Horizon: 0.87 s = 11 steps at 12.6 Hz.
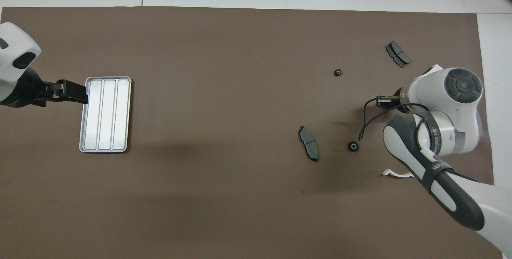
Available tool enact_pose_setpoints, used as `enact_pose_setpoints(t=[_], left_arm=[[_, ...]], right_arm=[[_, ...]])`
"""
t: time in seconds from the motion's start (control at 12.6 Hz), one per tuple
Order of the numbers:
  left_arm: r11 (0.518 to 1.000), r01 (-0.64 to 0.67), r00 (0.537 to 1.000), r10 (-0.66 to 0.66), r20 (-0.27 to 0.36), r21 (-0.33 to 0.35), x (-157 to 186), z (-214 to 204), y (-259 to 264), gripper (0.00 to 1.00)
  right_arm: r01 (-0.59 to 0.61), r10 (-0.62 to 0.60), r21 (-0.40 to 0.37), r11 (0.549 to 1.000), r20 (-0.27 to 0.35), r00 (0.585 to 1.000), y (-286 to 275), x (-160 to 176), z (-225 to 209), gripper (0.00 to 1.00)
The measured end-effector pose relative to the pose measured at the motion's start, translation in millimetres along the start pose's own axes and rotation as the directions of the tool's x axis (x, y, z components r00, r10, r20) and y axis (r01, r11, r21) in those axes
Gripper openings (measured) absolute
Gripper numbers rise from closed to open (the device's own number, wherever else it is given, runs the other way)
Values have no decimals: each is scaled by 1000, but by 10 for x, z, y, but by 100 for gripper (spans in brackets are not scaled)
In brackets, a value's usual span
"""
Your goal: Place bearing gear from tray to pile
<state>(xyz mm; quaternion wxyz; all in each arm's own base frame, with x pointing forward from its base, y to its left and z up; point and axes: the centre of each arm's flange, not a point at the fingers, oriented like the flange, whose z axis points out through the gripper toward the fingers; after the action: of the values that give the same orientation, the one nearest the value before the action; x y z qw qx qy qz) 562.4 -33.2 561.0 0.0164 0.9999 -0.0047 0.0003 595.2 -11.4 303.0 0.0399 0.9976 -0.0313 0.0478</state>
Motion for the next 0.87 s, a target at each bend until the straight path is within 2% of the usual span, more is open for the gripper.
enact_pose_setpoints(t=[0.32, 0.56, 0.64, 0.72, 0.87], left_arm=[[1000, 0, 1000, 0, 0, 0, 0, 0, 0, 100], [1000, 0, 1000, 0, 0, 0, 0, 0, 0, 100], [1000, 0, 1000, 0, 0, 0, 0, 0, 0, 100], [1000, 0, 1000, 0, 0, 0, 0, 0, 1, 100], [1000, -1, 1000, 1, 0, 0, 0, 0, 5, 100]], right_arm=[[-19, 19, -1, 1000, -5, 1000, 114, 10, 4, 40], [-15, 16, 3, 1000, -29, 999, 85, 56, -63, 73], [-10, 10, 4, 1000, -43, 999, 47, 98, -159, 88], [-5, 5, 1, 1000, -44, 999, 14, 135, -305, 98], [-7, 7, -10, 1000, -16, 1000, -126, 201, -760, 100]])
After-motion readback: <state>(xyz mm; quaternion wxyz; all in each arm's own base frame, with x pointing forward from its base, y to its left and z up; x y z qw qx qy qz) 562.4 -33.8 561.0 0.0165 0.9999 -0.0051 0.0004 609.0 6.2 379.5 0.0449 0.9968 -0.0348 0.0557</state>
